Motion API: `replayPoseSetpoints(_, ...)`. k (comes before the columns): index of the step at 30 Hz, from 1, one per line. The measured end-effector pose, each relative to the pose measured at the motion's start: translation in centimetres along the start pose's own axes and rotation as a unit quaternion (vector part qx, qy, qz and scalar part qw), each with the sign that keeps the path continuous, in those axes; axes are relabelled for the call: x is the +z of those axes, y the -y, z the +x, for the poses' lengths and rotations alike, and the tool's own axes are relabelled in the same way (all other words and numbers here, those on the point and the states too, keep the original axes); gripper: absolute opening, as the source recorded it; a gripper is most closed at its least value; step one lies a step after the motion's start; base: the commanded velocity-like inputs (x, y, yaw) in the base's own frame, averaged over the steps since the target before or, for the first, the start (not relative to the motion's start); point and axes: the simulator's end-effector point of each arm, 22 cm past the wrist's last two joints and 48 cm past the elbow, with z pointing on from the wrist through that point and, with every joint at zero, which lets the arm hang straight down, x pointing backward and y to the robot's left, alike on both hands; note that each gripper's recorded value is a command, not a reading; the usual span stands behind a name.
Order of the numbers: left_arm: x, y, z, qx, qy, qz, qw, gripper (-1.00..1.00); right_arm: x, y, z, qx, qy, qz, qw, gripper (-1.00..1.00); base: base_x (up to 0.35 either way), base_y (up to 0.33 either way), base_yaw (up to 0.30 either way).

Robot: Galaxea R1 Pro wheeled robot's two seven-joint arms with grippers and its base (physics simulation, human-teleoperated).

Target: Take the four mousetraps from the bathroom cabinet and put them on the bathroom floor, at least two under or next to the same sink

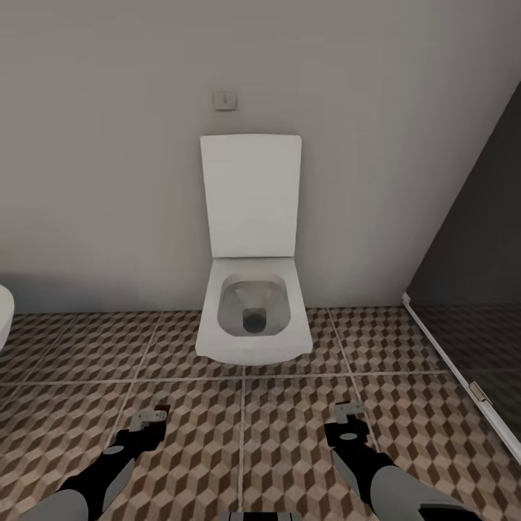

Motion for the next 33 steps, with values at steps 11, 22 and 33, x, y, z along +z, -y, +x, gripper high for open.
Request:
replayPoseSetpoints(11,1.0,0.0,2.3,0.003,-0.021,-0.004,0.9998,-1.00,1.2,-0.7,2.4,-0.005,-0.022,-0.004,0.9997,-1.00,0.000,0.000,0.000)
replayPoseSetpoints(22,2.0,0.0,4.7,0.005,-0.042,-0.005,0.9991,-1.00,2.2,-1.4,4.7,-0.010,-0.044,-0.008,0.9990,-1.00,0.000,0.000,0.000)
replayPoseSetpoints(33,2.9,0.1,6.0,0.008,-0.036,-0.005,0.9993,-1.00,3.1,-2.0,7.2,-0.016,-0.066,-0.012,0.9977,-1.00,0.000,0.000,0.000)
